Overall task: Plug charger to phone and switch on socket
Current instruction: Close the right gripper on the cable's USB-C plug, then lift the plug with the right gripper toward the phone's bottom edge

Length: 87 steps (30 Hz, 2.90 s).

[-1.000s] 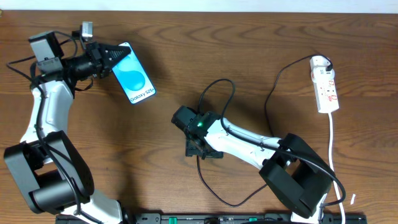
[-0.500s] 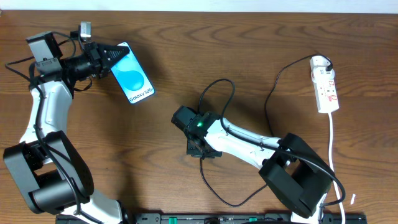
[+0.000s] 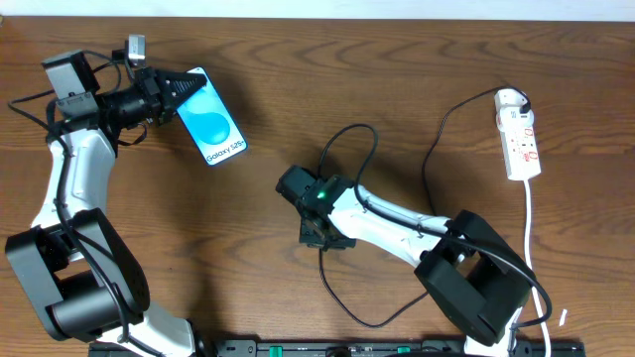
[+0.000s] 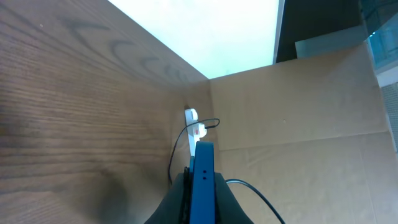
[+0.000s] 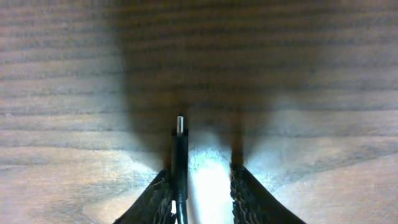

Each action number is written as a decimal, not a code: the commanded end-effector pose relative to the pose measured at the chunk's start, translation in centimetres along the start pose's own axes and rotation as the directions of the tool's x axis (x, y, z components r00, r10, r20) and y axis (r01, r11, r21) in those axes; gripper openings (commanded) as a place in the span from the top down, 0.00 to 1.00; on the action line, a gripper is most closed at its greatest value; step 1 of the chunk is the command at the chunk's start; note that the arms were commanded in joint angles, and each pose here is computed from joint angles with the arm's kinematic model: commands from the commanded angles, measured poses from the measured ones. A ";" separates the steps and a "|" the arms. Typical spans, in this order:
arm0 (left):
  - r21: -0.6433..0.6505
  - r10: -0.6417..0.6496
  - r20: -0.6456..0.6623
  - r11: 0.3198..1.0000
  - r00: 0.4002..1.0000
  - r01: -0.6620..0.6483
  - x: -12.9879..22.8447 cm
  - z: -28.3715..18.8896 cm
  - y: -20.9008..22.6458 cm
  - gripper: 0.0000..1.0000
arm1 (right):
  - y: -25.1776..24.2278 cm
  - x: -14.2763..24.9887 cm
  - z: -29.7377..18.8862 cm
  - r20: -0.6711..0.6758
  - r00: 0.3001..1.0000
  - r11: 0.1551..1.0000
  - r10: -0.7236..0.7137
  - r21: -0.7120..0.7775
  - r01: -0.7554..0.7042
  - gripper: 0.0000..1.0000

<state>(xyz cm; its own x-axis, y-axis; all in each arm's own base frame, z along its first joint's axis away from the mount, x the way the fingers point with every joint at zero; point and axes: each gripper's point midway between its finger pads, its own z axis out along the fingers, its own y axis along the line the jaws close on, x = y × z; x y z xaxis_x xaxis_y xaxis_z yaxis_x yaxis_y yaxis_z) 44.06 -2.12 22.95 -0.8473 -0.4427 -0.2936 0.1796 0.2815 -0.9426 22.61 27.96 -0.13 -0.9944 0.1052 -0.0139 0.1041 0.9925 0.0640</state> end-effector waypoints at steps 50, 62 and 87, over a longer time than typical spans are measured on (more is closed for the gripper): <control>-0.019 -0.049 0.046 0.999 0.998 0.050 -1.1 -0.3 -0.8 0.93 | 8.1 -3.2 -8.2 -0.115 0.936 0.613 -0.331 -0.781 0.121 0.99; 0.117 0.012 0.039 0.993 0.999 -0.017 -2.9 -0.7 -5.6 0.93 | 12.9 -3.8 -17.2 0.192 0.858 0.113 -0.477 -0.954 0.277 0.99; 0.227 0.127 0.025 0.965 0.992 -0.129 -2.9 -1.9 -12.2 0.93 | 14.1 -5.8 -24.0 0.553 0.747 -0.178 -0.369 -0.831 0.528 0.99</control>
<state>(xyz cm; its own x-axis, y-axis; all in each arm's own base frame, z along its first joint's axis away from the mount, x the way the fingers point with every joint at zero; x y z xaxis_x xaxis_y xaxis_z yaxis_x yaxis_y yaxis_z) 44.02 -2.53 34.10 -0.8084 -0.4266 -0.4056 0.3859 0.1362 -0.9124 29.46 40.06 23.51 -0.7971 -0.2624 -0.5439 -0.5261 -0.1403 0.8388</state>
